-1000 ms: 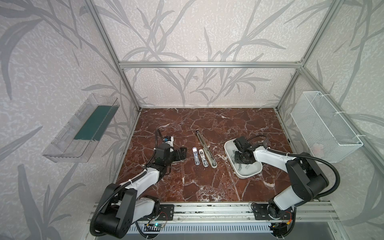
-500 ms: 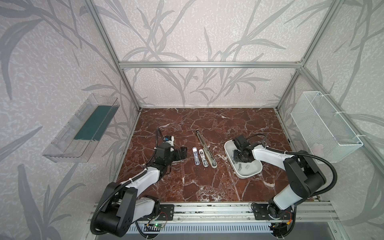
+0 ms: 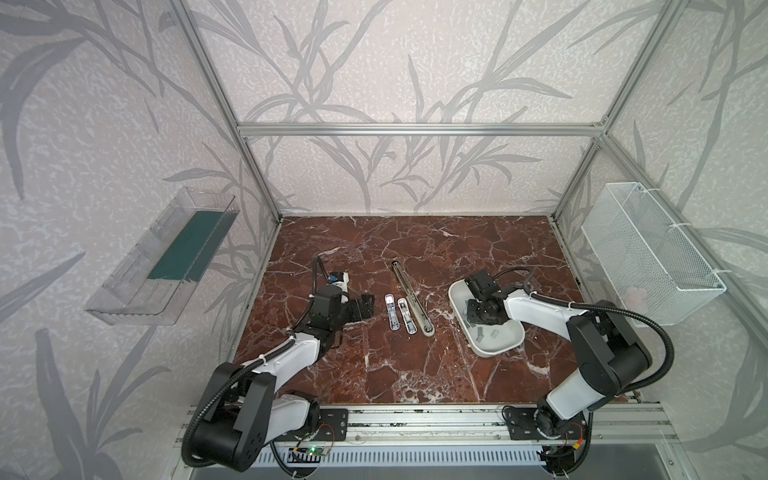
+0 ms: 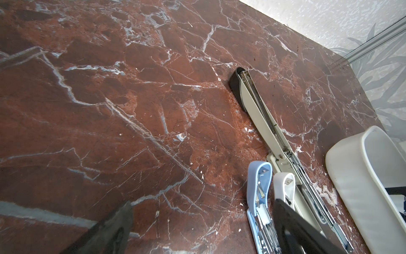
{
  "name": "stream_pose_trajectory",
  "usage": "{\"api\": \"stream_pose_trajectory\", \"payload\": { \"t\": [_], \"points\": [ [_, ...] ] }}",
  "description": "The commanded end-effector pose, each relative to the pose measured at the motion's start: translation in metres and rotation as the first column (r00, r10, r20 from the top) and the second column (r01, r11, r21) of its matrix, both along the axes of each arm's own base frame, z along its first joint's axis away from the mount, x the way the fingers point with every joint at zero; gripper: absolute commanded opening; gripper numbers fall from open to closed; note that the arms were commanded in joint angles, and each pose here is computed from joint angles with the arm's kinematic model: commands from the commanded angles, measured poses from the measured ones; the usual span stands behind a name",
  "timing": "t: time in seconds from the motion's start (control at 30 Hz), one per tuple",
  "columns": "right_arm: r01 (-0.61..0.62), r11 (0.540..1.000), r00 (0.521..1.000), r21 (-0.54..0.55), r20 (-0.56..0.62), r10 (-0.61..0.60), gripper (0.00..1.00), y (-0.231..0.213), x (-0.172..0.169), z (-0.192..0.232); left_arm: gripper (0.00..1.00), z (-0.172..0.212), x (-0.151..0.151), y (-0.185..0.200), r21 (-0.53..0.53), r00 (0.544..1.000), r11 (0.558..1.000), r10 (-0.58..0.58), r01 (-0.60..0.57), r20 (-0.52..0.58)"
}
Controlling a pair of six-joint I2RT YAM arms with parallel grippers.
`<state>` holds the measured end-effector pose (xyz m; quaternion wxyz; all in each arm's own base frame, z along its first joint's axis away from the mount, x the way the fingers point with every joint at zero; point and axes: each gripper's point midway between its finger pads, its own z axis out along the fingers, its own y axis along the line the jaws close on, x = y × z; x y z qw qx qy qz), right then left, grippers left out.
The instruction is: Load the staples into the stapler
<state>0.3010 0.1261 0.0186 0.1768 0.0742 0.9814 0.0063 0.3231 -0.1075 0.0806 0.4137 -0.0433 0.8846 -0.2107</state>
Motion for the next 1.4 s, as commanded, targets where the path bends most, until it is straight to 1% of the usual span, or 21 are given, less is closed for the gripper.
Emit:
{"api": "stream_pose_trajectory", "payload": {
  "t": [0.0, 0.2, 0.33, 0.53, 0.6, 0.67, 0.77, 0.9, 1.03, 1.13, 1.23, 1.37],
  "points": [
    [0.017, 1.000, 1.000, -0.026, 0.001, -0.017, 0.14, -0.009, -0.005, 0.006, 0.99, 0.008, 0.006, -0.002, 0.009, 1.000, 1.000, -0.004, 0.004, 0.014],
    [0.022, 0.999, 0.993, -0.040, 0.119, -0.017, 0.13, -0.015, 0.006, 0.045, 0.99, 0.008, 0.005, -0.002, 0.010, 1.000, 1.000, -0.006, 0.006, 0.003],
    [0.019, 1.000, 0.975, -0.025, 0.222, -0.013, 0.13, -0.017, 0.012, 0.075, 0.99, 0.008, 0.005, -0.003, 0.008, 1.000, 1.000, -0.008, 0.008, 0.004],
    [-0.045, 0.999, 0.930, -0.002, 0.365, 0.043, 0.13, -0.008, 0.011, 0.101, 0.99, 0.009, 0.003, 0.001, 0.010, 1.000, 1.000, 0.014, -0.014, 0.004],
    [-0.089, 0.996, 0.900, 0.005, 0.428, 0.078, 0.13, 0.003, 0.011, 0.108, 0.99, 0.012, 0.001, 0.004, 0.012, 0.999, 1.000, 0.028, -0.029, 0.025],
    [-0.149, 0.989, 0.865, 0.013, 0.486, 0.124, 0.13, 0.019, 0.009, 0.116, 0.99, 0.014, 0.001, 0.006, 0.009, 0.999, 0.999, 0.039, -0.040, 0.038],
    [-0.232, 0.973, 0.819, 0.006, 0.541, 0.192, 0.13, 0.046, 0.003, 0.128, 0.99, 0.013, 0.001, 0.001, -0.001, 1.000, 1.000, 0.011, -0.011, 0.019],
    [-0.329, 0.943, 0.744, -0.055, 0.600, 0.294, 0.12, 0.086, -0.010, 0.142, 0.99, 0.013, -0.003, -0.013, -0.055, 0.998, 0.997, -0.048, 0.047, -0.031],
    [-0.423, 0.905, 0.683, -0.042, 0.641, 0.350, 0.12, 0.130, -0.023, 0.142, 0.99, 0.012, -0.004, -0.008, -0.094, 0.999, 0.995, -0.013, 0.010, -0.037],
    [-0.480, 0.877, 0.665, -0.026, 0.641, 0.383, 0.12, 0.165, -0.029, 0.137, 0.99, 0.012, -0.004, -0.004, -0.140, 0.999, 0.990, -0.001, -0.006, -0.049],
    [-0.550, 0.835, 0.654, 0.006, 0.625, 0.426, 0.12, 0.205, -0.040, 0.127, 0.99, 0.011, -0.003, 0.000, -0.193, 0.998, 0.981, 0.010, -0.023, -0.068],
    [-0.585, 0.811, 0.649, 0.010, 0.605, 0.461, 0.11, 0.238, -0.044, 0.116, 0.99, 0.010, -0.001, 0.004, -0.239, 0.997, 0.971, 0.013, -0.030, -0.070]
  ]
}}
